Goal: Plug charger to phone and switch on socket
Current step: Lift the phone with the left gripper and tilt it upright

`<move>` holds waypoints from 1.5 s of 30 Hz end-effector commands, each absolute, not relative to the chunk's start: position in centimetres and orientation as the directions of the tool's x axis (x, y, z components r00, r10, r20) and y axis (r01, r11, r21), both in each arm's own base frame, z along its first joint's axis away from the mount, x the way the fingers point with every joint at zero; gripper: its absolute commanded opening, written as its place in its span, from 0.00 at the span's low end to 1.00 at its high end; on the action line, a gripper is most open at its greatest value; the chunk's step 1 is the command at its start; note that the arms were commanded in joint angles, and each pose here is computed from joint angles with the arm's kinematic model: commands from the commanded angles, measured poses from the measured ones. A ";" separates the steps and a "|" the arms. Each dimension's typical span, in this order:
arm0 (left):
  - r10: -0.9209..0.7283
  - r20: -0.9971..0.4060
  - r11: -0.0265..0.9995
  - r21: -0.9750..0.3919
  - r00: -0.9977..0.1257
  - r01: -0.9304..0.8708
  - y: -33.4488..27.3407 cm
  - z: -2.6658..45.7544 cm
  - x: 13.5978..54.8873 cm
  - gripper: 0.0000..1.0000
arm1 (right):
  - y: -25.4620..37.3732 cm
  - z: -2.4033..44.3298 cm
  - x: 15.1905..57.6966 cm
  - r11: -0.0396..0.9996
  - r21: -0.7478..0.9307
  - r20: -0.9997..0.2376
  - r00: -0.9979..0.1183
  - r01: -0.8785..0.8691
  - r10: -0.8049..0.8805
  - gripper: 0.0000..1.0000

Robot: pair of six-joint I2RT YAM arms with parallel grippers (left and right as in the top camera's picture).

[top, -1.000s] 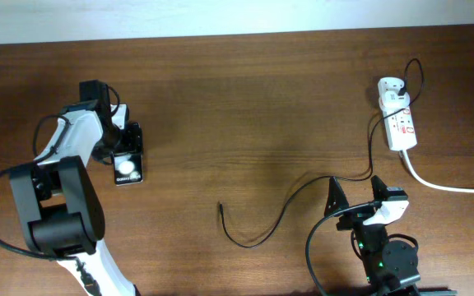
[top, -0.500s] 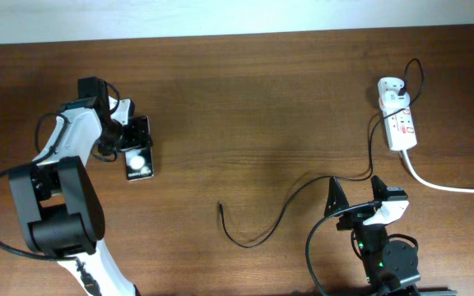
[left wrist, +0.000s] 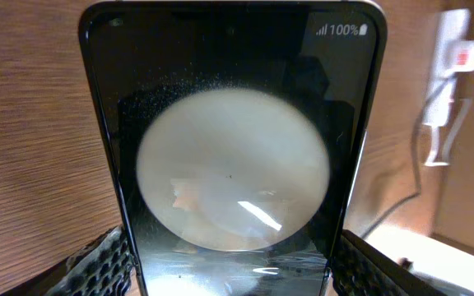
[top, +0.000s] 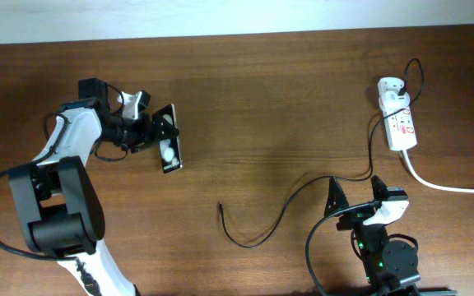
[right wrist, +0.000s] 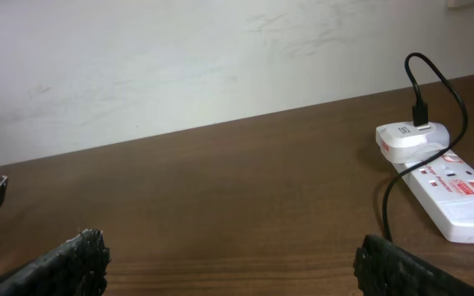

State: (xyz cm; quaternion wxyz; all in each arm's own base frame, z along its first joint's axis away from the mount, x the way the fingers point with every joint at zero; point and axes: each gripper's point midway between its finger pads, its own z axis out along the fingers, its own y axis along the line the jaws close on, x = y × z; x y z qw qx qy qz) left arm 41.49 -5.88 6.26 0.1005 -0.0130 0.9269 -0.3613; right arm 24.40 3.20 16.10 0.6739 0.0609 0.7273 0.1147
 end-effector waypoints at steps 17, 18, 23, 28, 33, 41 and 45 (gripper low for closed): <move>-0.200 -0.035 0.169 -0.986 -0.979 0.001 -10.7 16.6 43.5 0.00 | 3.2 15.8 24.4 0.965 0.254 -0.965 -0.089 -0.064 0.248 0.99; -0.197 -0.016 0.148 -0.989 -0.980 -0.013 -10.8 16.9 43.4 0.00 | 3.2 15.8 24.4 0.965 0.254 -0.965 -0.089 -0.064 0.248 0.99; -0.172 0.084 0.047 -0.995 -0.982 -0.093 -11.1 18.3 42.9 0.00 | 3.2 15.8 24.4 0.965 0.254 -0.965 -0.089 -0.064 0.248 0.99; -0.178 0.258 0.016 -0.964 -0.950 -0.265 -11.1 18.3 42.9 0.00 | 3.2 15.8 24.4 0.965 0.254 -0.965 -0.089 -0.064 0.248 0.99; -0.177 0.405 -0.012 -0.912 -0.897 -0.409 -11.1 18.4 42.9 0.00 | 3.2 15.8 24.4 0.965 0.254 -0.965 -0.089 -0.064 0.248 0.99; -0.139 0.521 -0.070 -0.854 -0.842 -0.516 -10.9 19.2 42.6 0.00 | 3.2 15.8 24.4 0.965 0.254 -0.965 -0.089 -0.064 0.248 0.99; -0.136 0.566 -0.077 -0.824 -0.813 -0.561 -10.9 19.2 42.6 0.00 | 3.2 15.8 24.4 0.965 0.254 -0.965 -0.089 -0.064 0.248 0.99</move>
